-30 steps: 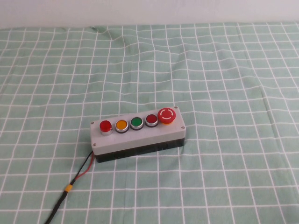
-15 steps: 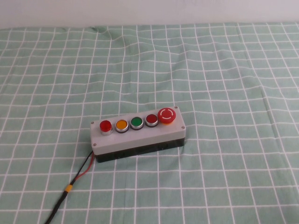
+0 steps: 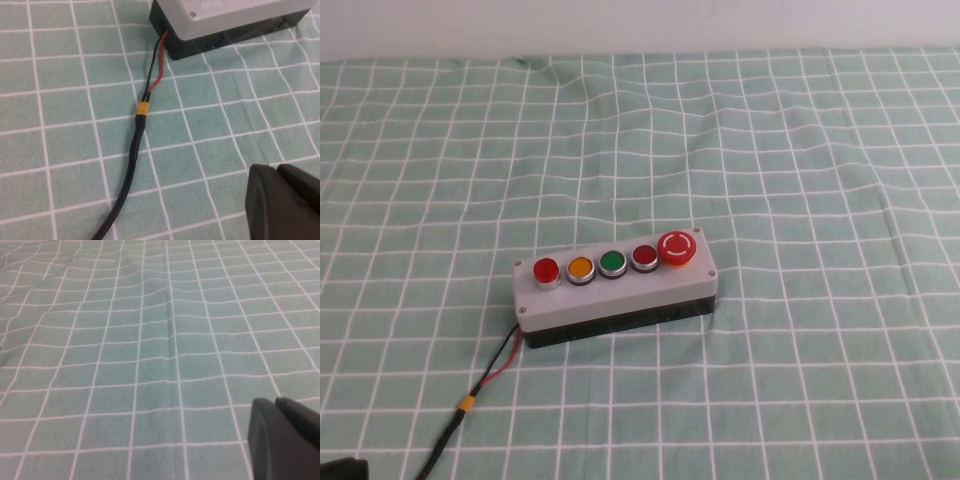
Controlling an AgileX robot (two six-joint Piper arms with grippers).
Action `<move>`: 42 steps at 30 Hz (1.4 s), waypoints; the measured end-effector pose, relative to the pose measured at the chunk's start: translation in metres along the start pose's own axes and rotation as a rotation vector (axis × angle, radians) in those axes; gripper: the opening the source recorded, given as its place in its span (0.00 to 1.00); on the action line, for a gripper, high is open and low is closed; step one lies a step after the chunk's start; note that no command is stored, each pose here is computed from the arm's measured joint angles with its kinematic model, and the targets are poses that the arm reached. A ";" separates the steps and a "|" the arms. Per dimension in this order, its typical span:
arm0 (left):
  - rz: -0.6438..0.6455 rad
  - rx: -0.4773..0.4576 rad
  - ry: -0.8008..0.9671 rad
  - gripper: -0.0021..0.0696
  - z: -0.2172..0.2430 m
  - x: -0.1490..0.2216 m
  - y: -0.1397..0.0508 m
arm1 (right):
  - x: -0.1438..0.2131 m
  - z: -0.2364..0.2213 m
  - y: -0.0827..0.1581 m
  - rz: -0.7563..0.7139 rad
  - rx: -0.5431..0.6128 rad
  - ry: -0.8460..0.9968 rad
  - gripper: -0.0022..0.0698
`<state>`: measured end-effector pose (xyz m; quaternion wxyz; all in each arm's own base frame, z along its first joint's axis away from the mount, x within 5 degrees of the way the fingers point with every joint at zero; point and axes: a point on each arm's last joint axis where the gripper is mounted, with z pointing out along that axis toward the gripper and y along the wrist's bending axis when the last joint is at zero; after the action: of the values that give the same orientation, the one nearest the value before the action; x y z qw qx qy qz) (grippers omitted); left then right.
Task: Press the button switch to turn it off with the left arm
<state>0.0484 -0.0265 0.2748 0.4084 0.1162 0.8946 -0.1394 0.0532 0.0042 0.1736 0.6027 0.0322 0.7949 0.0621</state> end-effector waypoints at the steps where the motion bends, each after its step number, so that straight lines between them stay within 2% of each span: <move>1: 0.000 0.000 0.000 0.03 0.000 0.000 0.000 | 0.000 0.000 0.000 0.000 0.000 0.000 0.01; 6: 0.031 -0.037 -0.093 0.03 0.000 -0.008 0.003 | 0.000 0.000 0.000 0.000 0.000 0.000 0.01; 15: 0.173 -0.079 -0.326 0.03 -0.005 -0.030 0.006 | 0.000 0.000 0.000 0.000 0.000 0.000 0.01; 21: 0.192 -0.088 -0.382 0.03 -0.005 -0.033 0.006 | 0.000 0.000 0.000 0.000 0.000 0.000 0.01; 26: 0.201 -0.109 -0.412 0.03 -0.002 -0.016 0.010 | 0.000 0.000 0.000 0.000 0.000 0.000 0.01; 36: 0.139 -0.234 -0.574 0.03 0.032 0.043 0.027 | 0.000 0.000 0.000 0.000 0.000 0.000 0.01; 42: 0.029 -0.271 -0.458 0.03 0.057 0.073 0.036 | 0.000 0.000 0.000 0.000 0.000 0.000 0.01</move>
<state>0.0535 -0.0056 0.1775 0.6139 0.0387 0.7876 -0.0354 0.0532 0.0042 0.1736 0.6027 0.0322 0.7949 0.0621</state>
